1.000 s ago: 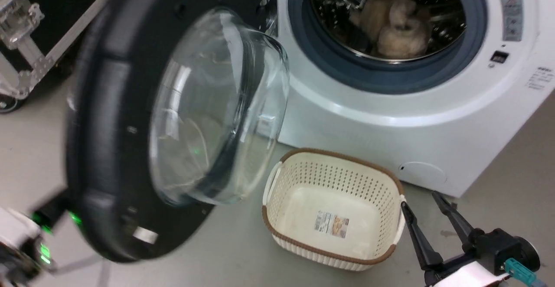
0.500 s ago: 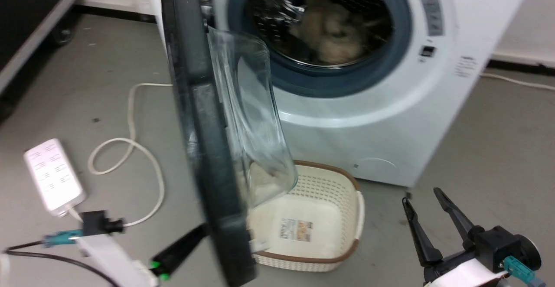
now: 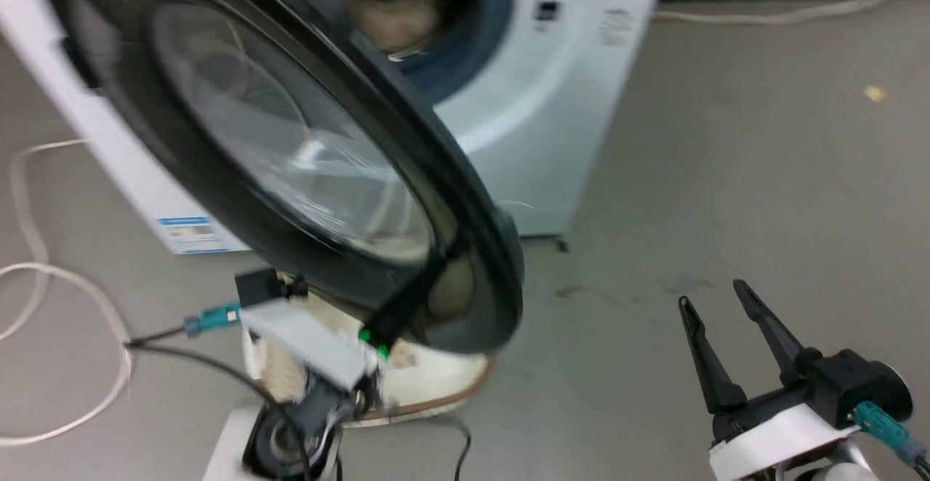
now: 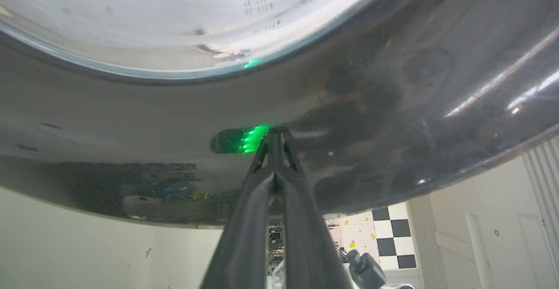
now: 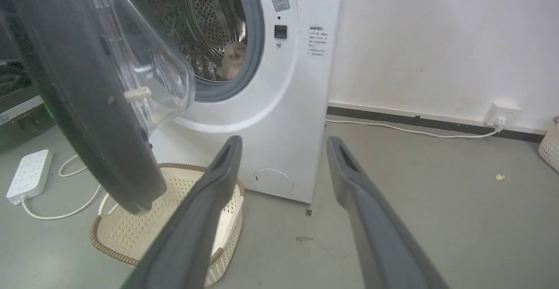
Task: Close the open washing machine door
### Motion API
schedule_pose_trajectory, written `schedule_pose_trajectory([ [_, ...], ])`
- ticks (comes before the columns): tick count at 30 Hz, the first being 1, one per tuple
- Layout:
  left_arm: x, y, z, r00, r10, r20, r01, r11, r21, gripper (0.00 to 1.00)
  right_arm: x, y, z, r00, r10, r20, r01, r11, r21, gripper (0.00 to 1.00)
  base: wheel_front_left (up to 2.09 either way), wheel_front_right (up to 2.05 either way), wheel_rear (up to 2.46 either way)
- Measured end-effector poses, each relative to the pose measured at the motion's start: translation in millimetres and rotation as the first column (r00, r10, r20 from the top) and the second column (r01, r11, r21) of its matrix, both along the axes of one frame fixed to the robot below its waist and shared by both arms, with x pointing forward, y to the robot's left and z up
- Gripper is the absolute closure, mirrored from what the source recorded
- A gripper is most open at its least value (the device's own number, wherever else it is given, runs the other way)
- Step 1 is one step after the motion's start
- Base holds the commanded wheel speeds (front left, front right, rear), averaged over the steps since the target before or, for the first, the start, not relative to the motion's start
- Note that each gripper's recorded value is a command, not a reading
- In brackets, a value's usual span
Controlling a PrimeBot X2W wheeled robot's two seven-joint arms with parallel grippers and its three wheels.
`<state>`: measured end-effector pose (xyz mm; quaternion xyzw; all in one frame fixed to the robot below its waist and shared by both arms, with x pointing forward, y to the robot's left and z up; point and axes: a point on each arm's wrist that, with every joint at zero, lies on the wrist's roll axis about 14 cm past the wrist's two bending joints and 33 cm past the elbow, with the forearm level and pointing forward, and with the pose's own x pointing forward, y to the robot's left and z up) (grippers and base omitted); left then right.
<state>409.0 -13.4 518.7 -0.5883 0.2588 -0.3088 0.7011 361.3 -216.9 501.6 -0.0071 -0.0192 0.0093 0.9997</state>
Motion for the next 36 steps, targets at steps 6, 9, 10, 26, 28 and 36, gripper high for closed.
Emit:
schedule_pose_trajectory([
  [6,53.1,-44.6,-5.3,0.999,0.039,-0.011,-0.039,0.999,-0.022,1.0,-18.2,-32.0,-15.6,0.992,-0.117,-0.054,0.117,0.993,0.001,0.0,0.0,0.0,0.0],
  [9,78.2,-63.9,-4.7,0.998,0.066,-0.023,-0.067,0.997,-0.042,1.0,-24.6,-41.0,-23.0,0.985,-0.155,-0.081,0.155,0.988,-0.001,0.0,0.0,0.0,0.0],
  [10,85.9,-69.2,-5.0,0.997,0.075,-0.029,-0.077,0.996,-0.047,1.0,-25.7,-43.3,-25.3,0.982,-0.164,-0.09,0.165,0.986,-0.002,0.0,0.0,0.0,0.0],
  [26,32.1,-15.5,-10.2,0.974,0.125,0.187,-0.156,0.975,0.157,0.0,-18.0,-18.7,-5.5,0.997,-0.082,-0.01,0.082,0.996,0.022,0.0,0.0,0.0,0.0],
  [28,21.0,14.6,-11.6,0.937,0.166,0.308,-0.248,0.936,0.249,0.0,-18.1,-10.4,-4.1,0.999,-0.053,-0.003,0.053,0.998,0.024,0.0,0.0,0.0,0.0],
  [36,-7.0,168.6,38.9,0.573,0.231,0.786,-0.782,0.443,0.439,0.0,-8.3,38.1,12.1,0.992,0.115,0.056,-0.116,0.993,0.019,0.0,0.0,0.0,0.0],
])
